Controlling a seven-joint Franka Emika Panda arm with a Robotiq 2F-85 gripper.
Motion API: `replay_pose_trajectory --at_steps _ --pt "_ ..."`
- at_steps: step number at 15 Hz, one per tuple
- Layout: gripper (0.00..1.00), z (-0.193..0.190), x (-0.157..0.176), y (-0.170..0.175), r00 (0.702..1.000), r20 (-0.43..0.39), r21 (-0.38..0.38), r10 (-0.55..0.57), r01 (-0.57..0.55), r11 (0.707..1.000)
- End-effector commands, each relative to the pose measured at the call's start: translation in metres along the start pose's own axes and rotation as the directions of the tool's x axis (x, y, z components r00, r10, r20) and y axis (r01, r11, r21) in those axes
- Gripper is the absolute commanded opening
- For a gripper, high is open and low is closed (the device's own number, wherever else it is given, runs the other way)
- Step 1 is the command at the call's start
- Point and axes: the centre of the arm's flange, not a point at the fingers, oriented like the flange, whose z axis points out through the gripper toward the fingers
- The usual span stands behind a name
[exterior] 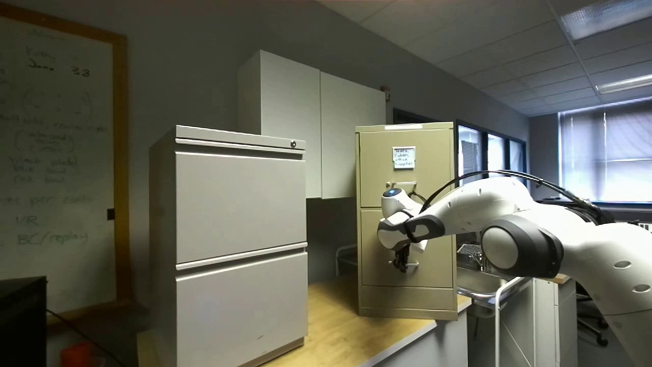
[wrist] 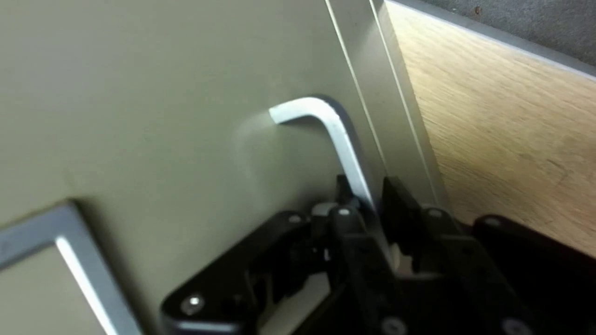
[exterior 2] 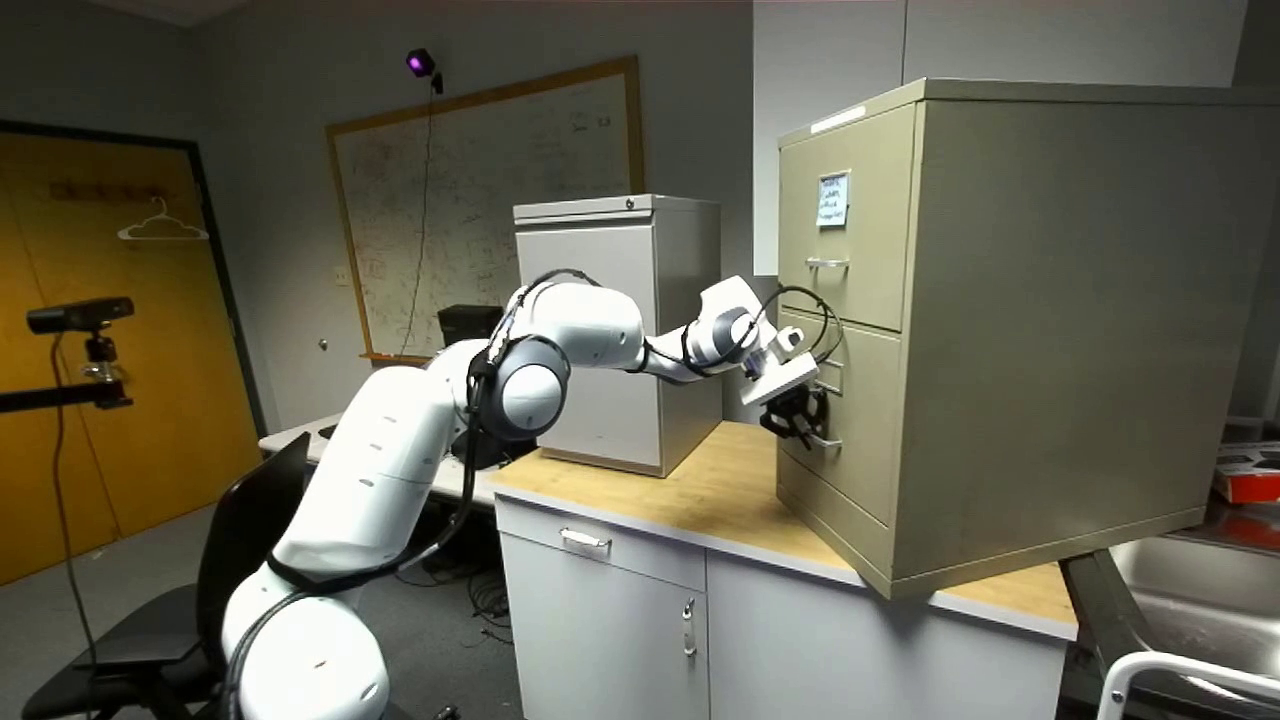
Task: Open the bottom drawer of the beige file cabinet
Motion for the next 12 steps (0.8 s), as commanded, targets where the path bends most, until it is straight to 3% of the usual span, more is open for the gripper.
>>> replay_pose_trajectory --at_steps 1,12 --pt "0.07 0.012 -0.002 -0.075 0.999 0.004 0.140 -0.053 0.052 0.989" --pt "0.05 -0.001 -0.025 -0.093 0.980 0.007 0.106 -0.198 0.196 0.975"
